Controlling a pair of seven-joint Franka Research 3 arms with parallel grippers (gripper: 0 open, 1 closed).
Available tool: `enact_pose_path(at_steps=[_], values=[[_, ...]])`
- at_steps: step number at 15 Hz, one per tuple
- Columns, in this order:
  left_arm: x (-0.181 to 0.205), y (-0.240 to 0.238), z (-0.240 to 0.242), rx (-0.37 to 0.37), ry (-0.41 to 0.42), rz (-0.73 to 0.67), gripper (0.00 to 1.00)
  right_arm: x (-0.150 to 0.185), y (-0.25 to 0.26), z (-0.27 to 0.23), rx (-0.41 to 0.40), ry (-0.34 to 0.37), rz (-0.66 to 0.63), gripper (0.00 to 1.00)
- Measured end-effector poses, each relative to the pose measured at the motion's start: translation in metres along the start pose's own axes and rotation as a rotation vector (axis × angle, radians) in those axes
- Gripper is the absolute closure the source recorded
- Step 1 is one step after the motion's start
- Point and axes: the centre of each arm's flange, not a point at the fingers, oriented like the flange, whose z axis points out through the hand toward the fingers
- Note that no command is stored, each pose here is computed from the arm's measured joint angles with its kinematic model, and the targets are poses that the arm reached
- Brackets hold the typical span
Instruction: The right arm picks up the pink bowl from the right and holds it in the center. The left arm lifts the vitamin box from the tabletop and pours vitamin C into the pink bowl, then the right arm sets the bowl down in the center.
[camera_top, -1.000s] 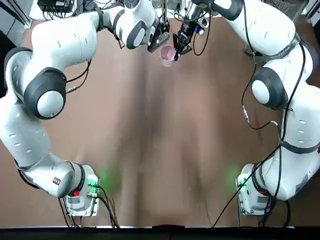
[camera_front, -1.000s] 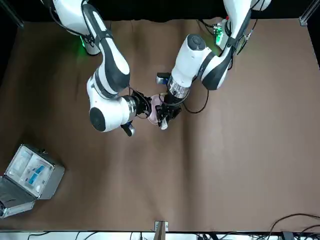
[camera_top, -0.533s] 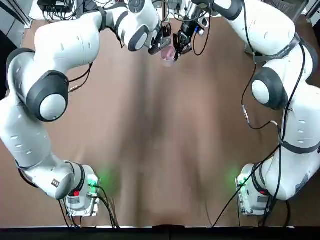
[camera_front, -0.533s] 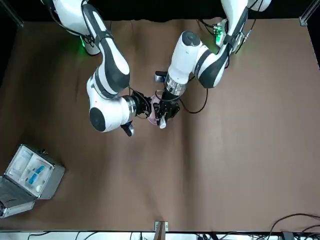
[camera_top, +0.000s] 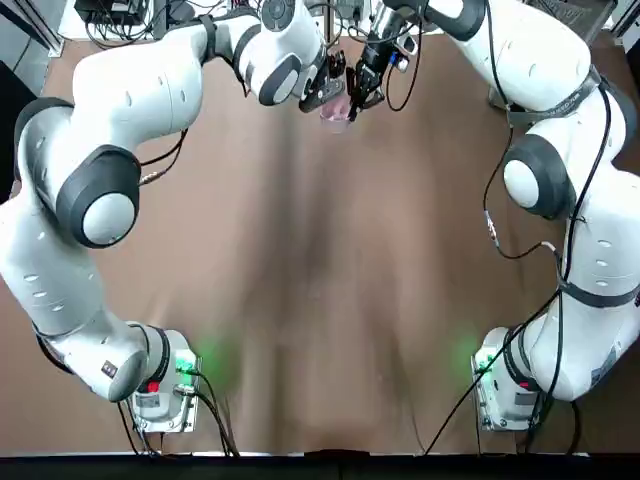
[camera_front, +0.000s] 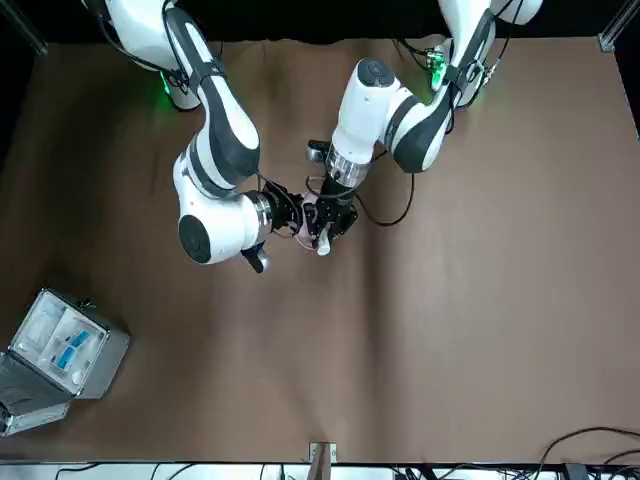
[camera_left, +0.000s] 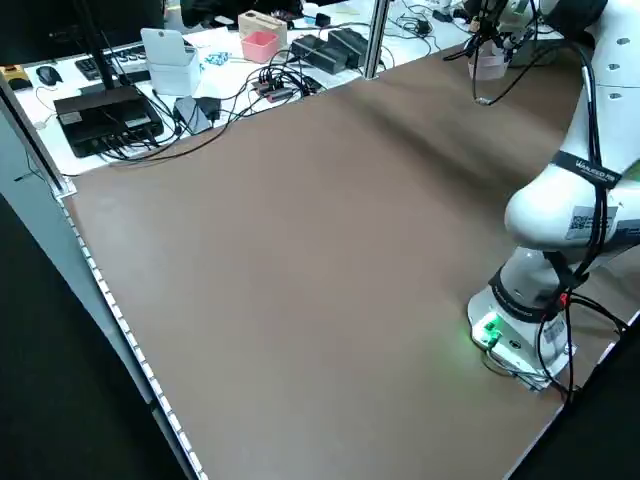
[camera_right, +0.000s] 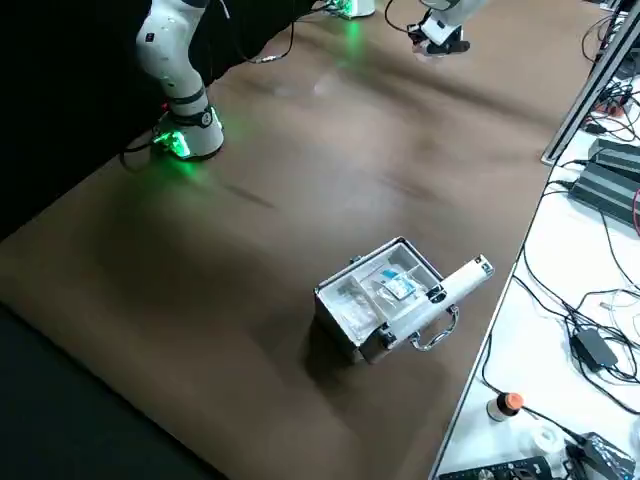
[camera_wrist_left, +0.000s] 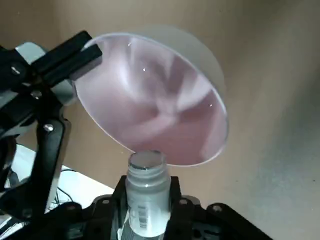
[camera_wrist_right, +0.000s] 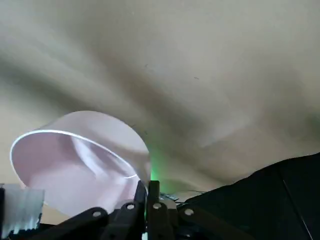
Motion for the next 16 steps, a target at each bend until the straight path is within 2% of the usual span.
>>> enact_pose_path(at_steps=[7,16], values=[[0.0089,-0.0050,0.0018,-0.028,-0.042,0.059,0.64,0.0001,0.0015,0.0005,-0.011,-0.005,0.002,0.97],[0.0024,-0.0029,0.0007,-0.030,-0.057,0.059,0.64,0.0008,0.0057,0.0007,-0.041,-0.019,0.005,0.97]])
